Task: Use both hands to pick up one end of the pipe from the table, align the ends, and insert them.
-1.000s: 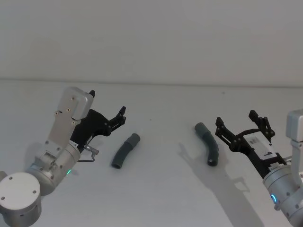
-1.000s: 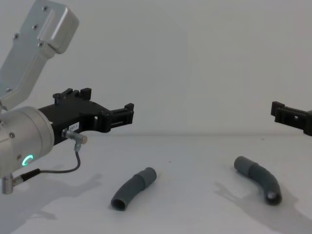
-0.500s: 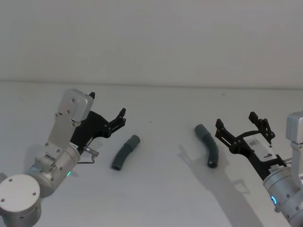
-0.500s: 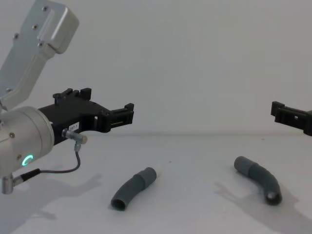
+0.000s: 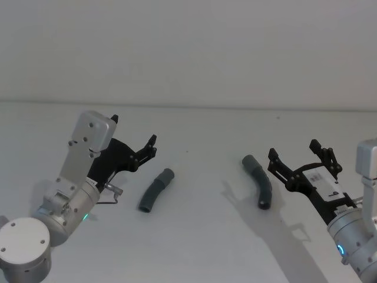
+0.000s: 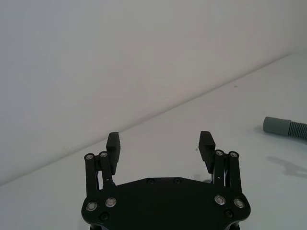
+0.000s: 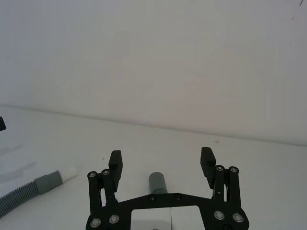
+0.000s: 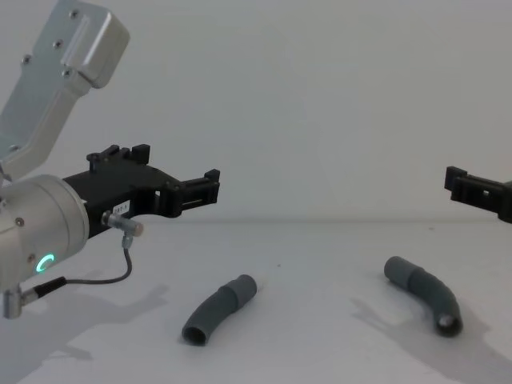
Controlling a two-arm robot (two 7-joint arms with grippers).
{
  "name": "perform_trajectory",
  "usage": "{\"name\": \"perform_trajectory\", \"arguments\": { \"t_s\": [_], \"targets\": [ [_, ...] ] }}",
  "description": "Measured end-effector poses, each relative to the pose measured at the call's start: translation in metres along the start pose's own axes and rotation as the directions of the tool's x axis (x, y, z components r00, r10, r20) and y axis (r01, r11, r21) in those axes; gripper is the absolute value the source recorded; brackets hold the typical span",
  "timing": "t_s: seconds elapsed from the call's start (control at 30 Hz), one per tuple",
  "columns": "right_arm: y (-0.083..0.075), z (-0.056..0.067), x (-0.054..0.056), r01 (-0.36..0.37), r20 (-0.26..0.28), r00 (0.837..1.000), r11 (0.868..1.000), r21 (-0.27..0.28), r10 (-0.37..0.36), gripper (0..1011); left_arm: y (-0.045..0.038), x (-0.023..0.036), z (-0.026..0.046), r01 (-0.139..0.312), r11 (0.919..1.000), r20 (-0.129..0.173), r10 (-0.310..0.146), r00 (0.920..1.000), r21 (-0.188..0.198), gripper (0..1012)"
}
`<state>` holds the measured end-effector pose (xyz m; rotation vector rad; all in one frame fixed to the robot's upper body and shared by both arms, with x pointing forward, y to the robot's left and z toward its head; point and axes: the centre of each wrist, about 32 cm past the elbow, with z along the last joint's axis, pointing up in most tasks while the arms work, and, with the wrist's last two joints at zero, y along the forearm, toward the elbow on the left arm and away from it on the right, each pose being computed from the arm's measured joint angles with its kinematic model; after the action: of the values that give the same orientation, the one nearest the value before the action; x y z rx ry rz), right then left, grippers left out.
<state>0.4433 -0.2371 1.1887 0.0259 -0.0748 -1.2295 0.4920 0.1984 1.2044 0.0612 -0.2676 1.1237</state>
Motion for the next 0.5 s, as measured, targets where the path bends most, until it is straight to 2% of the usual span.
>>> {"name": "perform_trajectory", "arguments": {
  "t_s": [0.5],
  "targets": [
    [0.0, 0.0, 0.0, 0.0, 0.0, 1.0, 1.0, 0.0, 0.0, 1001, 0.0, 0.0, 0.0, 0.0, 1.0, 0.0, 0.0, 1.0, 0.0, 1000]
  ]
}}
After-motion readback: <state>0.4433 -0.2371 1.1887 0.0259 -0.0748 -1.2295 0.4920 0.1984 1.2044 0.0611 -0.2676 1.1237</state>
